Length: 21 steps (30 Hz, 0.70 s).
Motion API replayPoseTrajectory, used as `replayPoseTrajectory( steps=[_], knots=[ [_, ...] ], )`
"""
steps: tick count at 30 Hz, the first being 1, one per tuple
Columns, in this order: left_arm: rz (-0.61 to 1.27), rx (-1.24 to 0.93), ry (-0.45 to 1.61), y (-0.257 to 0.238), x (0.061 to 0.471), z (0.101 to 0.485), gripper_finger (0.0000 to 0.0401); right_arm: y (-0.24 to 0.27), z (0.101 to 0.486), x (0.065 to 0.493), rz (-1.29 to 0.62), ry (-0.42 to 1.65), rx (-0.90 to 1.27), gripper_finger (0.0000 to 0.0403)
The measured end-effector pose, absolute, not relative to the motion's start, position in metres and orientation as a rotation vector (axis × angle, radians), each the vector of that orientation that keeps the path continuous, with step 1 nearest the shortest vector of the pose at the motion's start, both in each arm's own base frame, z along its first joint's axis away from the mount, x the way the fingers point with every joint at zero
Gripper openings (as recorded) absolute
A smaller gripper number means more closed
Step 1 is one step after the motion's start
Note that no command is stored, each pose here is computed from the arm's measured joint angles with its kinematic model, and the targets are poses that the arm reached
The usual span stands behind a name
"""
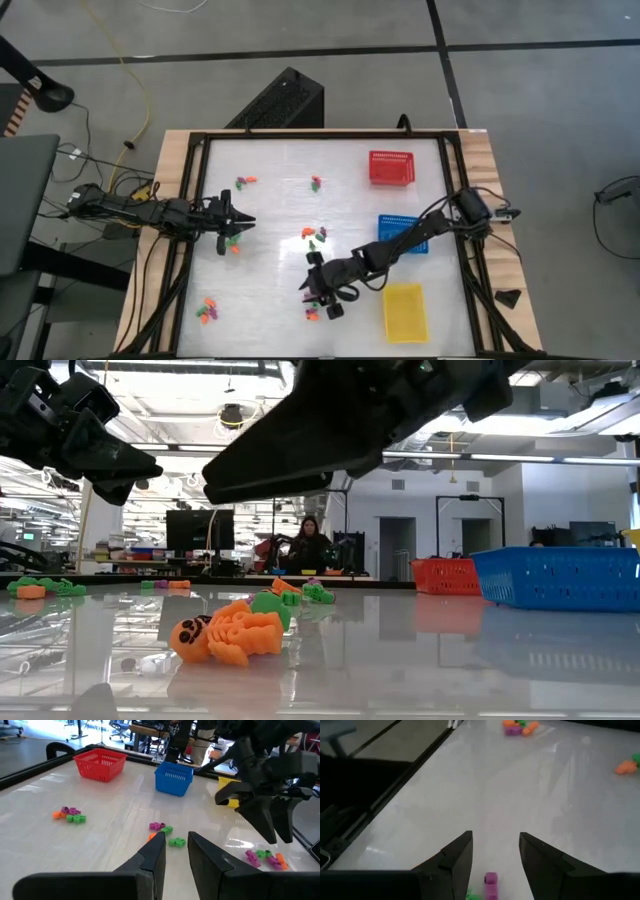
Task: Sort Halloween decoration
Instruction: Put the green skeleton toy into the blue basket
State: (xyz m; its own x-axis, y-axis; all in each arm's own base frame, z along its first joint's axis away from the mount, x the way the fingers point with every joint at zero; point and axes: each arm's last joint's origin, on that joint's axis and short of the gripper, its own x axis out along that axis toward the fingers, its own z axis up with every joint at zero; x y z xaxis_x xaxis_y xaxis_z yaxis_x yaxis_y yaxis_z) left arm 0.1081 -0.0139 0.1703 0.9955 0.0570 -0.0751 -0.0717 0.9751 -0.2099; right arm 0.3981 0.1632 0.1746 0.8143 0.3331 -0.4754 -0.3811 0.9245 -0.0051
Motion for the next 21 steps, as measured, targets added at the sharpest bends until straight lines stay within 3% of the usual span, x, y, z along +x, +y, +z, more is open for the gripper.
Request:
replayPoseTrajectory(
  steps=[8, 21],
  knots=[
    [0.065, -0.214, 0.068, -0.014, 0.108, 0.17, 0.007, 0.192, 0.176, 0.386, 0.554, 0.42, -0.287, 0.0191],
    [0.066, -0.214, 0.068, -0.014, 0.108, 0.17, 0.007, 0.183, 0.168, 0.386, 0.482, 0.507, -0.313, 0.0191]
  ],
)
